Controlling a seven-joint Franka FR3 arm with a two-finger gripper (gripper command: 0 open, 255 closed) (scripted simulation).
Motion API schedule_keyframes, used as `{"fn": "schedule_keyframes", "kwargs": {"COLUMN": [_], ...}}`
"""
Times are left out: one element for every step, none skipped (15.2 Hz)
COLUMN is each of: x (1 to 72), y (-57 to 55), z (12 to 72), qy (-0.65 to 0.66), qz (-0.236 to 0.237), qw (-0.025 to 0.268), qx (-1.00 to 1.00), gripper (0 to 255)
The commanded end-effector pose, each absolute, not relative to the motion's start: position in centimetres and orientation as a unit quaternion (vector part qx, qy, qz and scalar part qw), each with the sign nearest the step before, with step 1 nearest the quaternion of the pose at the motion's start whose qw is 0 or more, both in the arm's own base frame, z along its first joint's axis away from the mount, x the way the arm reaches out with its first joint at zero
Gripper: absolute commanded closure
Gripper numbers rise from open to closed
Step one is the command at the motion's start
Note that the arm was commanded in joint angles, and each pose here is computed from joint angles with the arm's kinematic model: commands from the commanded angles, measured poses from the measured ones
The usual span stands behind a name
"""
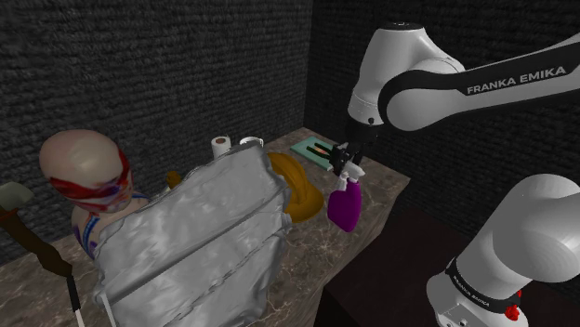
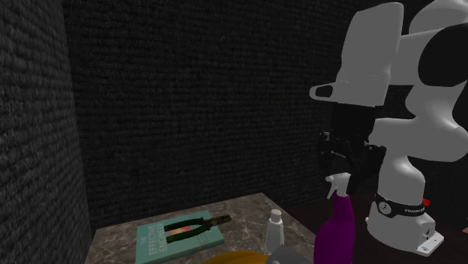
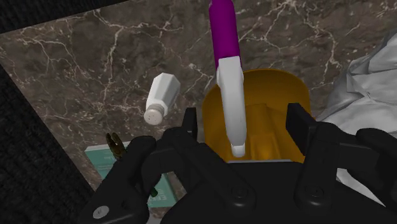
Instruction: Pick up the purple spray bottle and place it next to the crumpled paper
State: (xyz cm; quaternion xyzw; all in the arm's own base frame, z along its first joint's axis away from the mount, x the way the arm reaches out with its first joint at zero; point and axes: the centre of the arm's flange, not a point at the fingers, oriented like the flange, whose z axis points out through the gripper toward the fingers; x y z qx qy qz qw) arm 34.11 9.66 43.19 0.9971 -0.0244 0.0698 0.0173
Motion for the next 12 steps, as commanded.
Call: {"fn": "schedule_keyframes", "kwargs": {"x": [34.1,34.1,34.1,34.1,33.9,33.7,33.6,33.4,33.4,33.4,33.4,33.4], "y": [9.7,9.7,9.7,9.7,9.7,9.8,9.8,9.9,9.9,9.9,9.9,9.9], "z": [43.2,43.2,43.2,43.2,44.5,45.8,47.1,48.1,48.1,48.1,48.1,48.1], "qy": [-0.024,-0.024,-0.024,-0.024,-0.024,-0.024,-0.024,-0.024,-0.024,-0.024,-0.024,-0.024], "qz": [0.07,0.07,0.07,0.07,0.07,0.07,0.07,0.07,0.07,0.07,0.07,0.07], "qw": [0.017,0.017,0.017,0.017,0.017,0.017,0.017,0.017,0.017,0.017,0.017,0.017], "qx": [0.997,0.997,0.997,0.997,0.997,0.997,0.997,0.997,0.997,0.997,0.997,0.997], "gripper": [0,0,0,0,0,0,0,0,0,0,0,0]}}
